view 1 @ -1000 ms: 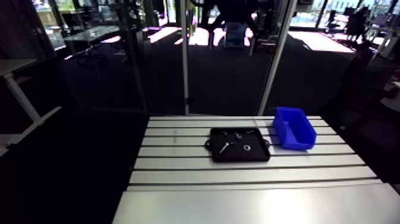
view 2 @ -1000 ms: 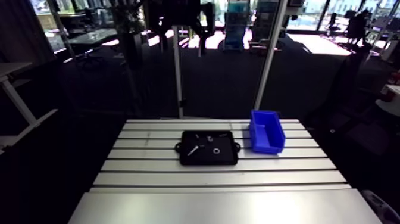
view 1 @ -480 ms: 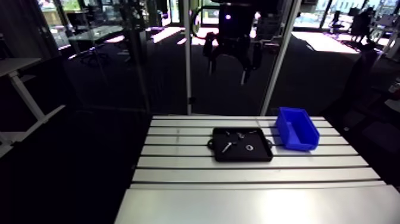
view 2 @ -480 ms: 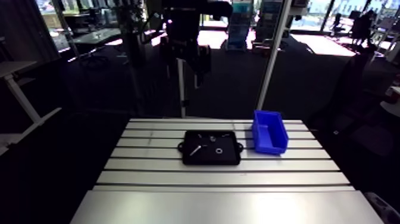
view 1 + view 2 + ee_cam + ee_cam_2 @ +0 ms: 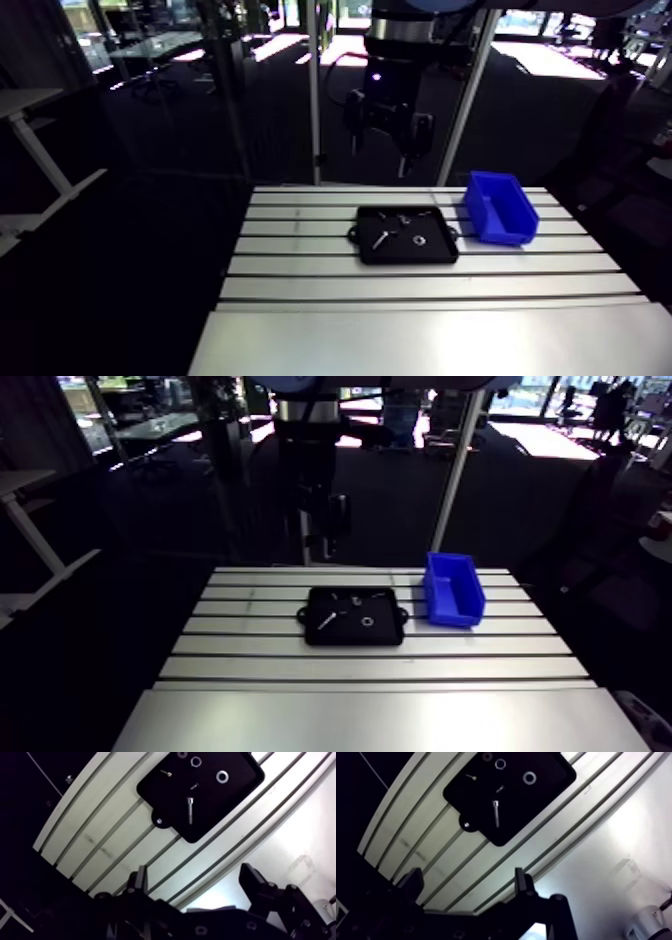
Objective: Pick up the M10 bolt from the tray and put it into the blue bin.
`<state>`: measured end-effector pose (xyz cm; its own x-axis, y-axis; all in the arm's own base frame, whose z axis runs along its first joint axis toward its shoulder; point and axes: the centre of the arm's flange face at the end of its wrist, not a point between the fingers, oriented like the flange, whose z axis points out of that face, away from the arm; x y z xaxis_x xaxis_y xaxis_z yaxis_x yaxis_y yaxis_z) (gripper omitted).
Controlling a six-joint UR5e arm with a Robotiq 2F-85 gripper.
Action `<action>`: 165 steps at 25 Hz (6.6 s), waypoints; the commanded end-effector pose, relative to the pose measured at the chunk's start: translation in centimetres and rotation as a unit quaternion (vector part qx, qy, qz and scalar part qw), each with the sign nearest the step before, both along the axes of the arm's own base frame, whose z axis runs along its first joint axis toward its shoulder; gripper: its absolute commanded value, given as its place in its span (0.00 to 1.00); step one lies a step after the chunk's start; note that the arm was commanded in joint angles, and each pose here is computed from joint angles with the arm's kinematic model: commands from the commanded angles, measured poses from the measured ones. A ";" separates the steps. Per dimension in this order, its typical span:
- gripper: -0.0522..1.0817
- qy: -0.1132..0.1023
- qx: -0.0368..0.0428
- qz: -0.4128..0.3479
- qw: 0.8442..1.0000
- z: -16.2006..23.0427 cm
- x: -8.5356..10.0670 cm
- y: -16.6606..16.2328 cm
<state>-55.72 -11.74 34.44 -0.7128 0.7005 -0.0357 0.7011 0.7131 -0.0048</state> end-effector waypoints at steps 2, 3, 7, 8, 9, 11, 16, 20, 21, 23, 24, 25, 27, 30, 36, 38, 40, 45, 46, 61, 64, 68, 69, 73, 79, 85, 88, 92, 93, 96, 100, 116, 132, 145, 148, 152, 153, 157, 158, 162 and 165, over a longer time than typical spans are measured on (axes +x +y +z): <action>0.06 -0.017 0.003 -0.017 1.000 -3.4 0.0 0.4; 0.06 -0.019 0.005 -0.022 1.000 -3.7 0.1 0.4; 0.06 -0.026 0.006 -0.028 0.999 -5.4 0.0 0.6; 0.06 -0.026 0.006 -0.029 0.999 -5.8 0.0 0.7; 0.06 -0.023 0.007 -0.031 0.999 -6.0 0.0 0.8; 0.06 -0.017 0.007 -0.038 0.999 -6.3 0.0 1.1; 0.06 -0.021 0.007 -0.061 0.998 -7.5 0.0 1.6; 0.08 -0.022 0.007 -0.064 0.998 -8.5 0.0 2.0; 0.10 -0.019 0.007 -0.064 0.998 -8.7 -0.1 2.0; 0.11 -0.018 0.008 -0.064 0.998 -9.2 -0.1 2.0; 0.12 -0.022 0.007 -0.066 0.998 -9.6 -0.2 2.2; 0.13 -0.026 0.007 -0.068 0.997 -10.0 -0.2 2.4; 0.15 -0.029 0.008 -0.069 0.997 -10.4 -0.2 2.5; 0.22 -0.026 0.008 -0.070 0.997 -11.2 -0.4 2.8; 0.29 -0.034 0.009 -0.073 0.997 -12.8 -0.4 3.1; 0.32 -0.033 0.010 -0.073 0.997 -13.1 -0.5 3.1; 0.33 -0.036 0.010 -0.073 0.997 -13.6 -0.4 3.1; 0.37 -0.040 0.014 -0.073 0.996 -14.3 -0.5 3.2; 0.38 -0.040 0.015 -0.074 0.996 -14.4 -0.4 3.2; 0.40 -0.040 0.015 -0.071 0.997 -16.0 -0.8 3.1; 0.41 -0.037 0.015 -0.071 0.997 -16.1 -0.9 3.2; 0.42 -0.039 0.015 -0.070 0.997 -16.4 -1.0 3.2; 0.42 -0.040 0.015 -0.069 0.997 -16.5 -1.0 3.2; 0.42 -0.040 0.015 -0.069 0.997 -16.6 -1.1 3.2; 0.43 -0.034 0.014 -0.068 0.997 -16.3 -1.3 3.2; 0.43 -0.029 0.014 -0.066 0.997 -16.3 -1.3 3.1; 0.43 -0.028 0.013 -0.061 0.998 -16.3 -1.4 3.1; 0.43 -0.029 0.013 -0.054 0.998 -16.4 -1.3 3.0; 0.43 -0.029 0.013 -0.054 0.998 -16.4 -1.3 3.0; 0.43 -0.028 0.013 -0.053 0.998 -16.3 -1.4 2.9; 0.44 -0.033 0.012 -0.052 0.998 -16.9 -1.4 2.8; 0.49 -0.036 0.012 -0.043 0.998 -17.4 -1.4 2.7; 0.54 -0.037 0.012 -0.043 0.998 -17.6 -1.4 2.7; 0.57 -0.038 0.012 -0.042 0.998 -17.7 -1.3 2.6; 0.58 -0.038 0.012 -0.042 0.998 -17.7 -1.3 2.6; 0.60 -0.037 0.012 -0.042 0.998 -17.6 -1.3 2.6; 0.60 -0.037 0.012 -0.042 0.998 -17.6 -1.3 2.6; 0.61 -0.038 0.012 -0.042 0.998 -17.7 -1.3 2.6; 0.61 -0.039 0.012 -0.042 0.998 -17.7 -1.3 2.6; 0.62 -0.040 0.012 -0.042 0.998 -17.8 -1.2 2.5; 0.63 -0.040 0.012 -0.041 0.998 -17.8 -1.2 2.5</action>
